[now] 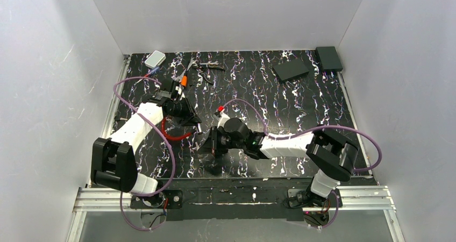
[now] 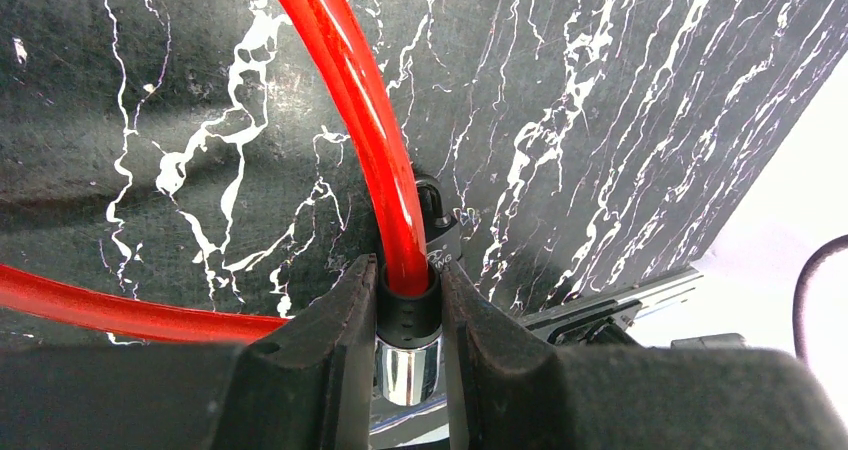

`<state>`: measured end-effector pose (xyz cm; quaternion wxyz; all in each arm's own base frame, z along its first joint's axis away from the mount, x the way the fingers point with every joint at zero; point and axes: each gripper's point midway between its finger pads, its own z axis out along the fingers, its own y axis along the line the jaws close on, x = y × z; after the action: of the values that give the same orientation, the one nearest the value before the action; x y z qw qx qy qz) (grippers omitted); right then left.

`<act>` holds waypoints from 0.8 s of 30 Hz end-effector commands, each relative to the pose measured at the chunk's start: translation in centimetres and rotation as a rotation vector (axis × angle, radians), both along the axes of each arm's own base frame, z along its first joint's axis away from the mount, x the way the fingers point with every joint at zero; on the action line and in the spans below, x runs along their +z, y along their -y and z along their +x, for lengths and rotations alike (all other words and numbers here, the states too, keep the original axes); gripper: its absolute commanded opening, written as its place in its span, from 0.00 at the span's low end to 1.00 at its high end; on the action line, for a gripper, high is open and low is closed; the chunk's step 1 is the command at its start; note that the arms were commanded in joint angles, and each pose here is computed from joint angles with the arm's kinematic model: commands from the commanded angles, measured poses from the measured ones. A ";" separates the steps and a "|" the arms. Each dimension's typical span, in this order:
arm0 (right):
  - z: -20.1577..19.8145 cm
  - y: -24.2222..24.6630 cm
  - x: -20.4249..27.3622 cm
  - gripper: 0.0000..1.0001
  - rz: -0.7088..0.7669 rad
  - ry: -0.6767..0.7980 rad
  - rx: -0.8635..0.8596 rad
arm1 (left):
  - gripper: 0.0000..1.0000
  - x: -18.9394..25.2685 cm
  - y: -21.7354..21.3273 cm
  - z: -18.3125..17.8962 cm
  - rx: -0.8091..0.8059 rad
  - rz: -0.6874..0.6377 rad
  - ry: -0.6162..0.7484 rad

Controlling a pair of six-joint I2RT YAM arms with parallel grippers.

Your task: Unlock with the key

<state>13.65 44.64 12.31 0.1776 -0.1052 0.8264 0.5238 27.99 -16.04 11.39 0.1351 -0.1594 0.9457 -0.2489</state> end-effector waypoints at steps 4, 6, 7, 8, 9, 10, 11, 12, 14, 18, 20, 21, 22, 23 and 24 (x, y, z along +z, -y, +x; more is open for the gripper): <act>2.6 -0.3 1.2 0.01 -0.005 0.050 -0.038 | 0.00 2.0 0.4 -0.6 -0.042 -0.041 0.050; 3.1 0.0 1.0 0.01 -0.017 0.050 -0.045 | 0.00 2.0 0.3 -0.6 -0.044 -0.039 0.052; 3.4 0.2 1.0 0.01 -0.019 0.049 -0.049 | 0.00 2.0 0.3 -0.6 -0.043 -0.038 0.053; 3.7 0.3 1.0 0.01 -0.017 0.048 -0.052 | 0.00 2.1 0.3 -0.6 -0.043 -0.039 0.057; 3.9 0.3 1.1 0.01 -0.012 0.047 -0.054 | 0.00 2.0 0.3 -0.6 -0.044 -0.038 0.056; 4.0 0.3 1.2 0.01 -0.009 0.048 -0.054 | 0.00 2.0 0.3 -0.6 -0.044 -0.038 0.056; 4.1 0.3 1.2 0.01 -0.007 0.049 -0.052 | 0.00 2.0 0.3 -0.6 -0.043 -0.038 0.055; 4.2 0.2 1.3 0.01 -0.004 0.049 -0.049 | 0.00 2.0 0.3 -0.6 -0.044 -0.038 0.055; 4.2 -0.1 1.4 0.01 0.001 0.047 -0.038 | 0.00 2.0 0.3 -0.6 -0.045 -0.039 0.056; 4.2 -0.3 1.1 0.01 0.011 0.034 -0.041 | 0.00 2.0 0.5 -0.6 -0.049 -0.046 0.057; 4.2 -0.4 1.0 0.01 0.020 0.030 -0.037 | 0.00 2.1 0.5 -0.6 -0.050 -0.049 0.058; 4.3 -0.4 1.0 0.01 0.021 0.031 -0.038 | 0.00 2.0 0.5 -0.6 -0.051 -0.049 0.057; 4.4 -0.4 1.0 0.01 0.021 0.034 -0.041 | 0.00 2.1 0.5 -0.5 -0.051 -0.048 0.059; 4.5 -0.4 1.0 0.01 0.021 0.037 -0.046 | 0.00 2.1 0.5 -0.6 -0.052 -0.047 0.060; 4.6 -0.3 1.0 0.01 0.021 0.038 -0.049 | 0.00 2.1 0.4 -0.6 -0.051 -0.046 0.061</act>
<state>17.31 43.74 10.87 0.1863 -0.0917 0.8435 0.4954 27.82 -16.23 11.76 0.1374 -0.1456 0.9454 -0.2573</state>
